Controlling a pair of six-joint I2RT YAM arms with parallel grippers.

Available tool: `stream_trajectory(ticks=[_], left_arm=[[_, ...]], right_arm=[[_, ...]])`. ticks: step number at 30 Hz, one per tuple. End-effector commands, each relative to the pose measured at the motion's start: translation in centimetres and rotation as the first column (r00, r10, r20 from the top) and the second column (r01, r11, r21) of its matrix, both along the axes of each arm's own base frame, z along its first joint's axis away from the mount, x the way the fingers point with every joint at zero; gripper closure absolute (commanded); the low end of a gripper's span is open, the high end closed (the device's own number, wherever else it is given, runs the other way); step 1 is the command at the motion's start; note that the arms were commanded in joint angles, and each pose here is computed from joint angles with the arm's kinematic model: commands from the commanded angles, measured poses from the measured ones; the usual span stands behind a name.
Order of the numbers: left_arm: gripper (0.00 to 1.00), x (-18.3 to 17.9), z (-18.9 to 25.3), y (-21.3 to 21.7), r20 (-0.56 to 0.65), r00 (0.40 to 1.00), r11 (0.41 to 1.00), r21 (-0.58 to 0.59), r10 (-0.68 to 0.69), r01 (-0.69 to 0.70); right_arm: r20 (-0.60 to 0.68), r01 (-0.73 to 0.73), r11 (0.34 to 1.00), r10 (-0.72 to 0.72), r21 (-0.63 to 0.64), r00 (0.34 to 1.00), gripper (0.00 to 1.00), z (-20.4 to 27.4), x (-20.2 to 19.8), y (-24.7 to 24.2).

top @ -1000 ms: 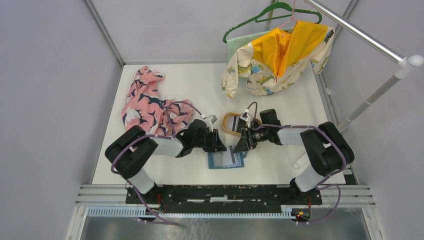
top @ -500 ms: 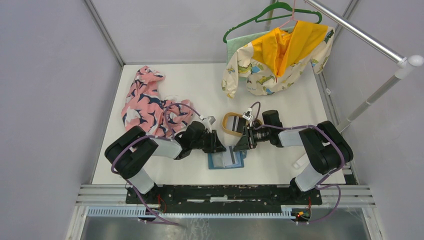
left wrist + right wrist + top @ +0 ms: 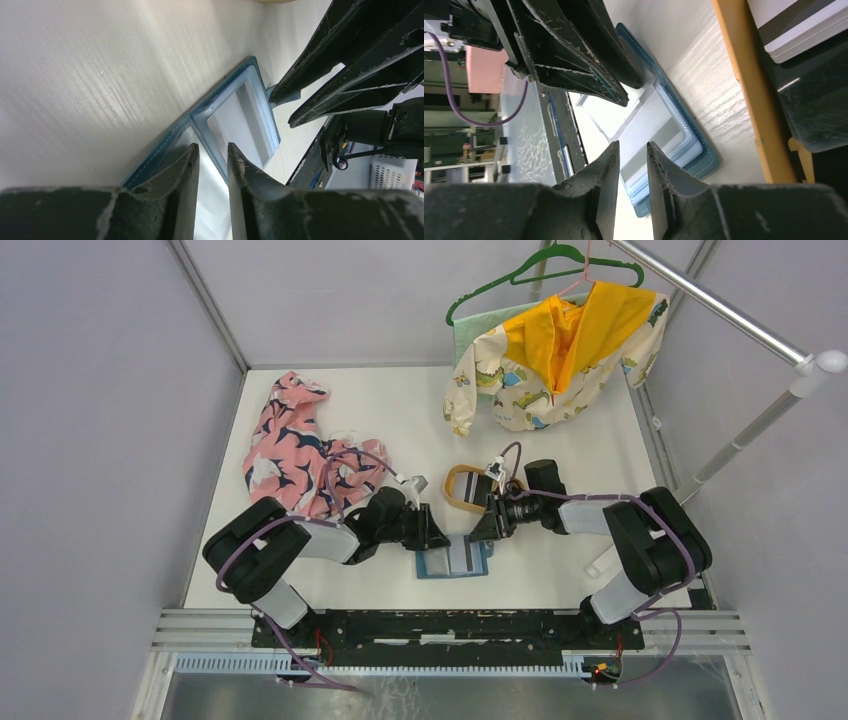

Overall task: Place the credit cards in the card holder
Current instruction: Insert the credit card into the card holder.

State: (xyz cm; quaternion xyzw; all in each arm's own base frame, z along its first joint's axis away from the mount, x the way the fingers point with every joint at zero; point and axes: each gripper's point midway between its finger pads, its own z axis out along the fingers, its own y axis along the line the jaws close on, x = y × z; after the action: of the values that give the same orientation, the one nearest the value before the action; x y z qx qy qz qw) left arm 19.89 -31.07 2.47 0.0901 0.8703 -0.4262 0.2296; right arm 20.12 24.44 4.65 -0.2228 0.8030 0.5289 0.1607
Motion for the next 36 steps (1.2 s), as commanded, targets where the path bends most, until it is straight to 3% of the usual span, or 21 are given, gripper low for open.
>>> stream_trajectory(ticks=[1, 11, 17, 27, 36], left_arm=[[0.66, 0.2, 2.0, -0.1, 0.022, 0.999, 0.999, -0.043, 0.026, -0.025], [0.74, -0.9, 3.1, -0.2, 0.018, 1.000, 0.999, -0.040, -0.004, 0.005], [0.76, -2.3, 2.1, -1.4, -0.003, 0.999, 0.999, -0.015, -0.044, 0.044], [0.79, -2.5, -0.9, -0.6, -0.054, 0.999, 0.997, 0.078, 0.001, 0.003], [0.84, -2.6, -2.6, -0.2, -0.078, 0.997, 0.992, 0.123, 0.017, -0.007]], right_arm=[[0.144, 0.017, 0.999, -0.012, -0.035, 0.990, 0.65, 1.1, 1.6, -0.3], [0.077, 0.024, 0.996, -0.018, -0.082, 0.997, 0.58, -0.7, 1.1, -0.7], [0.062, 0.032, 0.994, -0.025, -0.107, 0.998, 0.57, -1.4, 1.1, -0.9], [0.010, 0.026, 0.993, -0.025, -0.113, 1.000, 0.54, -2.1, 0.7, -0.9], [-0.018, -0.013, 1.000, 0.013, -0.004, 1.000, 0.56, -0.1, 0.0, 0.1]])
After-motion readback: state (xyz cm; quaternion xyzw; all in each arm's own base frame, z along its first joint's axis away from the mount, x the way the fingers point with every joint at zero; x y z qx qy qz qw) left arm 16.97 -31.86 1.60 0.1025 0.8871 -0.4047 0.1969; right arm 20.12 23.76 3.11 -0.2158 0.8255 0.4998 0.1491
